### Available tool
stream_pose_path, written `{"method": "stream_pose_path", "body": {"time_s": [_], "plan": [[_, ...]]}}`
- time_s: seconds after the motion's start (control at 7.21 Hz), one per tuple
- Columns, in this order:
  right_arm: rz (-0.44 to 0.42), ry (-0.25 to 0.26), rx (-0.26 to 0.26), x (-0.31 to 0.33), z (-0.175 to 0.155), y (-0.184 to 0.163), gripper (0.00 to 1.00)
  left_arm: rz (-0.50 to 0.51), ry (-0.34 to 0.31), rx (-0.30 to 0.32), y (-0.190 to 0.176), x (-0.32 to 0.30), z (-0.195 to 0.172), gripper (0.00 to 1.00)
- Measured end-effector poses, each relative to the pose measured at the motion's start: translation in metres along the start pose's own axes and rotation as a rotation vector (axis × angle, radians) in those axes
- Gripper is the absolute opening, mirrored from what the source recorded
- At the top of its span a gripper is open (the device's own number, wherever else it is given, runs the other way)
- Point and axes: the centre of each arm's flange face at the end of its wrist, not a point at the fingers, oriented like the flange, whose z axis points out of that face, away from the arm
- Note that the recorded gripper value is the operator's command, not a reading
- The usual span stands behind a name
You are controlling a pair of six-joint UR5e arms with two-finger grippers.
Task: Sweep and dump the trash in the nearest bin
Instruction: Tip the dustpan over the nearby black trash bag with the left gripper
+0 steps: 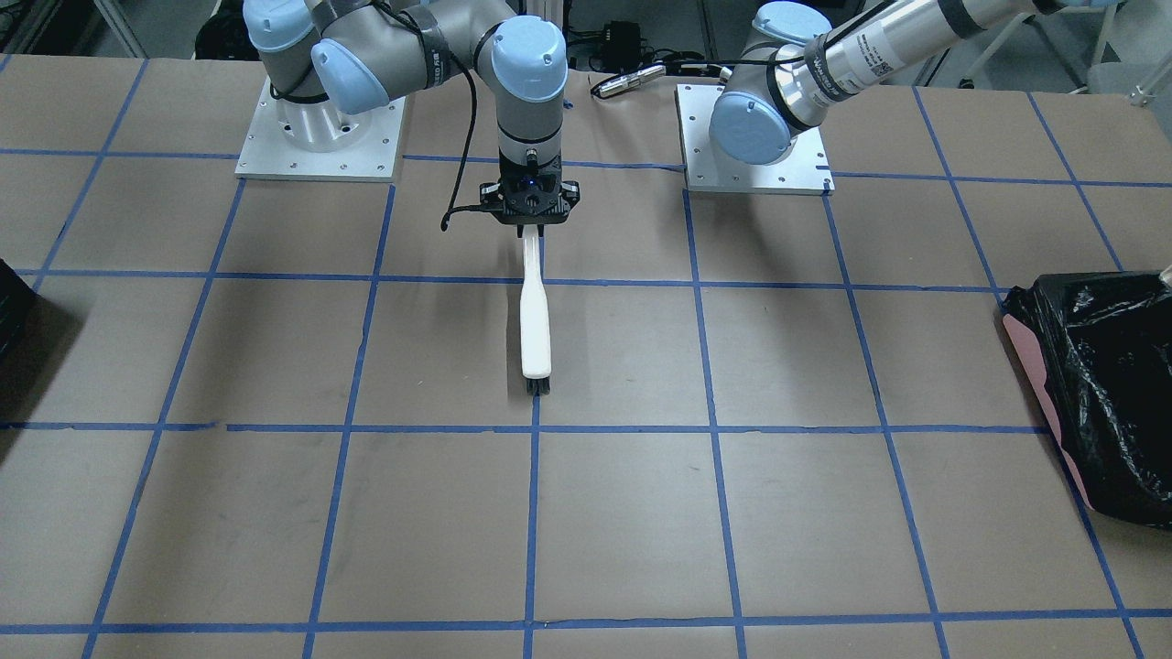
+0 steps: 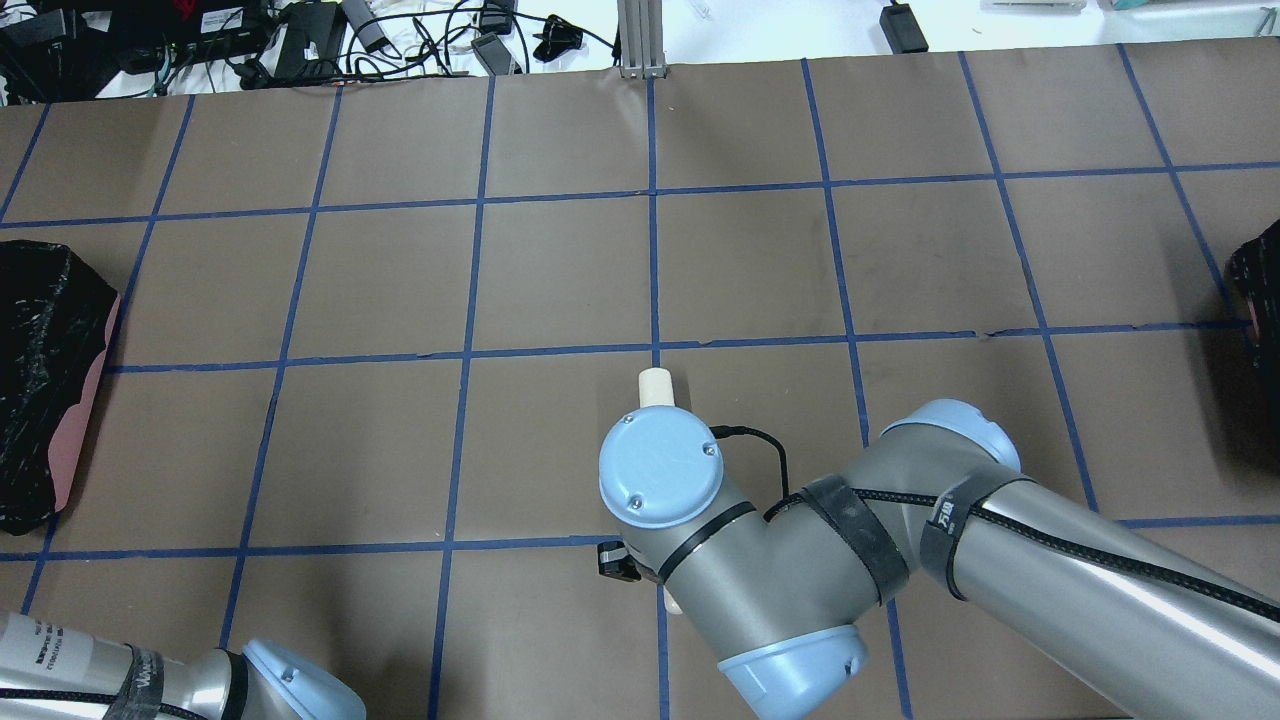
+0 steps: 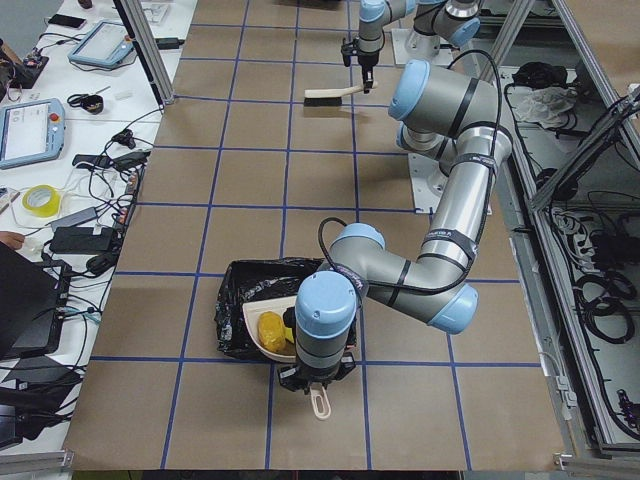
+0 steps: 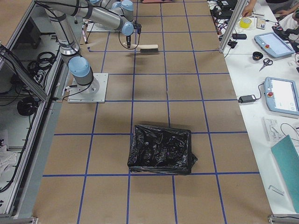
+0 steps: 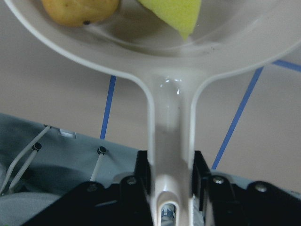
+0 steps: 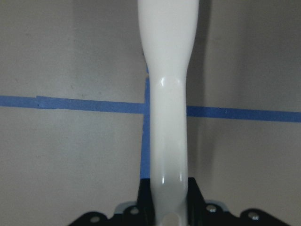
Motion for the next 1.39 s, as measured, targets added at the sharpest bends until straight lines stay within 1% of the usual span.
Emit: {"method": "stream_pose_path", "body": {"time_s": [0.14, 0.28, 0.56, 0.69, 0.83, 0.97, 1.11, 1.39], "plan": [[0.010, 0.000, 0.000, 0.000, 0.000, 0.000, 0.00, 0.001, 0.010, -0.048, 0.001, -0.001, 0.001, 0.00], [0.017, -0.001, 0.000, 0.000, 0.000, -0.001, 0.00, 0.014, 0.037, -0.109, -0.008, -0.005, 0.000, 0.00], [0.026, -0.004, 0.001, -0.001, -0.001, -0.001, 0.02, 0.106, 0.113, -0.301, -0.039, -0.018, 0.000, 0.00], [0.028, -0.005, 0.002, -0.001, -0.001, -0.001, 0.04, 0.157, 0.122, -0.371, -0.048, -0.019, 0.003, 0.00], [0.029, -0.006, 0.003, -0.001, -0.002, -0.002, 0.09, 0.197, 0.109, -0.428, -0.053, -0.020, 0.002, 0.00], [0.029, -0.007, 0.005, -0.001, -0.003, -0.002, 0.14, 0.234, 0.086, -0.481, -0.054, -0.021, -0.004, 0.00], [0.029, -0.007, 0.007, -0.001, -0.003, -0.002, 0.25, 0.253, 0.065, -0.520, -0.055, -0.022, -0.009, 0.00], [0.028, -0.012, 0.017, -0.002, -0.005, -0.003, 0.38, 0.264, 0.047, -0.549, -0.058, -0.022, -0.014, 0.00]]}}
